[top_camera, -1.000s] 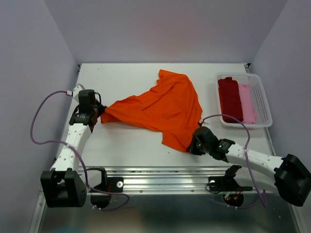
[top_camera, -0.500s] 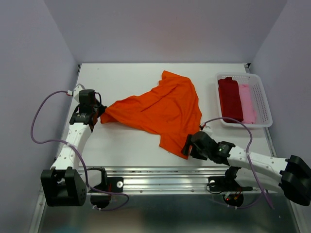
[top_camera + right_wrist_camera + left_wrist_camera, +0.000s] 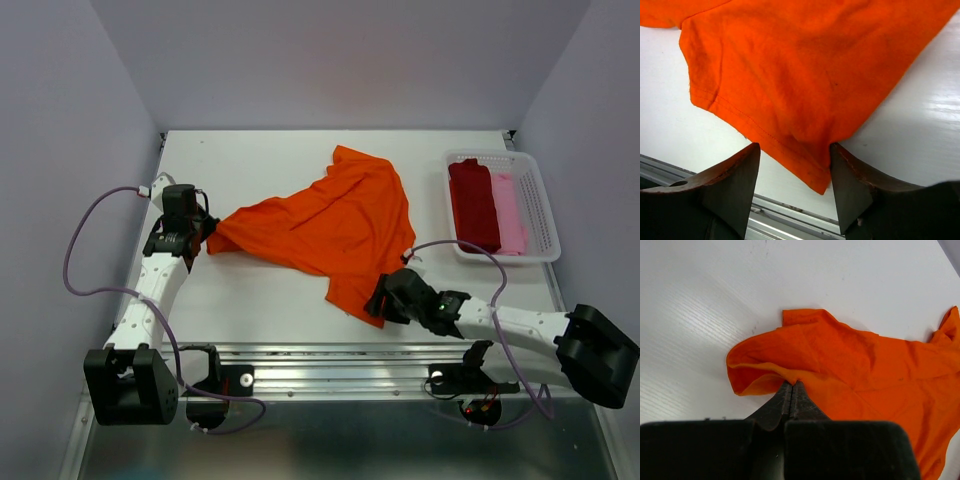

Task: Roll the t-shirts
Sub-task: Flatten out the T-shirt at the center of the board.

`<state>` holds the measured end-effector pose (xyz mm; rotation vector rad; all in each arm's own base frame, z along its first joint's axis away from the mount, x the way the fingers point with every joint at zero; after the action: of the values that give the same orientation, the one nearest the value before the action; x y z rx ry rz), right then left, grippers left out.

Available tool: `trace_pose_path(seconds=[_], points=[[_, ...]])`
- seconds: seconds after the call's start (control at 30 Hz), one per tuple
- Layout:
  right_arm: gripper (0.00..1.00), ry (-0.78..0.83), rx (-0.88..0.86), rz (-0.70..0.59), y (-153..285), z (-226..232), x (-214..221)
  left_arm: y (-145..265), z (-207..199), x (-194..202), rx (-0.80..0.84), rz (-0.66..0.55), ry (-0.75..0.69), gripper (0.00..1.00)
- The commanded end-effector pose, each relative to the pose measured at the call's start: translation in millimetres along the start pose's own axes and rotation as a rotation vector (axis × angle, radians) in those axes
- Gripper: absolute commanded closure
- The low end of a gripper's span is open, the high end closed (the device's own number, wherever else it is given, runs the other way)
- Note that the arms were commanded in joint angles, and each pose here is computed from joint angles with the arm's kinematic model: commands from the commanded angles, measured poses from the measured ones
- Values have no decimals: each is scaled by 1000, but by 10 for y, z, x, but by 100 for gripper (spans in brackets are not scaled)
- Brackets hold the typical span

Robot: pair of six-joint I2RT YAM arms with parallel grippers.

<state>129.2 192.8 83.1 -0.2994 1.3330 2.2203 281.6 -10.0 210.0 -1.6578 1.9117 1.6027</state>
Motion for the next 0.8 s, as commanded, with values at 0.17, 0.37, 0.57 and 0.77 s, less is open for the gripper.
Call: trace_pose_path(seconds=[0.17,0.37,0.57,0.77], points=[[97,30,54,32,-57,-121,104,14,-4,-32,14,-21,-8,100],[99,117,53,-273,412,159,-528,80,-54,-103,35,-35,-15,100],[99,169,31,-639,1152,714,-1560,278,-258,-335,128,-81,-8,100],[99,216,13,-874,1667,1054,-2422,607,-601,-739,279,-172,11,100]])
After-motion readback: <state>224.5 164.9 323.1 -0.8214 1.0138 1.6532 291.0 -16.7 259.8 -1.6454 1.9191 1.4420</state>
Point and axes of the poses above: each gripper's point midway between its finger pads, its own y axis back along the fingers, its own z axis along the line the jaws close on, x = y × z, the point moved 7 cm from there along y, back along the fingers, and after that the axes turned 1 degree about -y, right-handed, at the moved point
